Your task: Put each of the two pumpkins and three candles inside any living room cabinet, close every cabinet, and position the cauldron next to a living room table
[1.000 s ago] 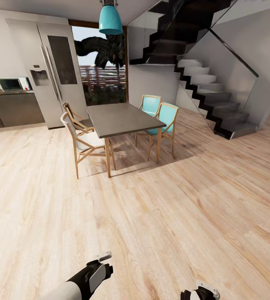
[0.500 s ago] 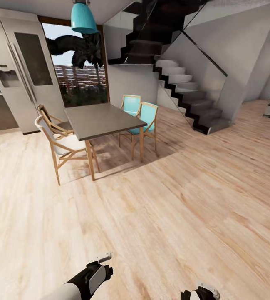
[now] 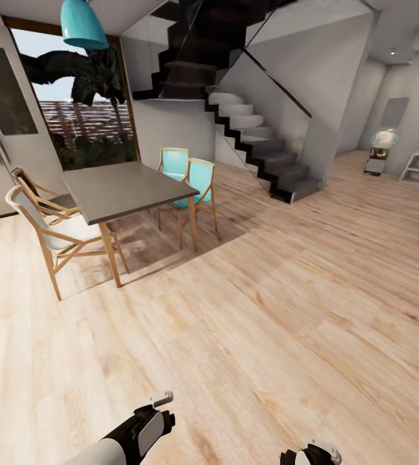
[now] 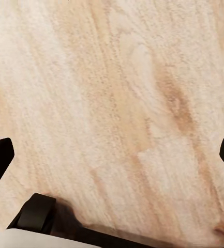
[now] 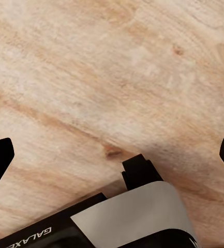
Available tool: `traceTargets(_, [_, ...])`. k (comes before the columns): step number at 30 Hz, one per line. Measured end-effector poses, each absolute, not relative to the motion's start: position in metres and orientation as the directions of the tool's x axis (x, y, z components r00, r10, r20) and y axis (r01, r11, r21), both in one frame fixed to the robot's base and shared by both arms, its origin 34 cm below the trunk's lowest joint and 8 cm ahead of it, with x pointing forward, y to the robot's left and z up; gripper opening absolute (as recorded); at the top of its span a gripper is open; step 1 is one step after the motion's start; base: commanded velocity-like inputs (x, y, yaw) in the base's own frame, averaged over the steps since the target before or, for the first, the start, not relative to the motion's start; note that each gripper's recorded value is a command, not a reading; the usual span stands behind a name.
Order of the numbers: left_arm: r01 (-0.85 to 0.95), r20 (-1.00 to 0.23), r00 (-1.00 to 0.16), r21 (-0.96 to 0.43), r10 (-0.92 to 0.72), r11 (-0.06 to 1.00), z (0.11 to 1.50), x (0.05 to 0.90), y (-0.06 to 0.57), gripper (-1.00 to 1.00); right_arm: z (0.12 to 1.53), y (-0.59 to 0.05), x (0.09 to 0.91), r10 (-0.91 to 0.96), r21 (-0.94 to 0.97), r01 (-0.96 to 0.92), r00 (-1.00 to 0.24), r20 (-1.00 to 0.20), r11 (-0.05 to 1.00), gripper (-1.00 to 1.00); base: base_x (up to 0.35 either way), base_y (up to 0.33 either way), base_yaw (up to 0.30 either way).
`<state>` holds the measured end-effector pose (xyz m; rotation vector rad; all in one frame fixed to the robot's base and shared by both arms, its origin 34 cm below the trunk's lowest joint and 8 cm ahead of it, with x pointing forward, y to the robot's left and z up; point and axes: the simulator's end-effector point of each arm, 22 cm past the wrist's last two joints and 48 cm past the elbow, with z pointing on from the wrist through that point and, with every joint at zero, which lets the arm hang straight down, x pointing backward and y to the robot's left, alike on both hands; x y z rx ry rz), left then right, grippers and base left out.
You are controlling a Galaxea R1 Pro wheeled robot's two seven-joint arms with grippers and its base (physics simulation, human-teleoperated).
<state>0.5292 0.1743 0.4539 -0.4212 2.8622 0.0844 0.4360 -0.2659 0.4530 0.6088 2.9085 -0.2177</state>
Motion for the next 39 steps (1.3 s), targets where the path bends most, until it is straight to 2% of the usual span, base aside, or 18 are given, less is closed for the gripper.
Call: traceTargets(39, [-0.288, -0.249, -0.929, 0.019, -0.274, 0.957, 0.4538, 0.5283, 0.1716, 1.00, 0.4531, -0.2662, 0.4367, 0.386, -0.108, 0.410, -0.903, -0.191, 0.906, 1.00, 0.000, 0.000, -0.285])
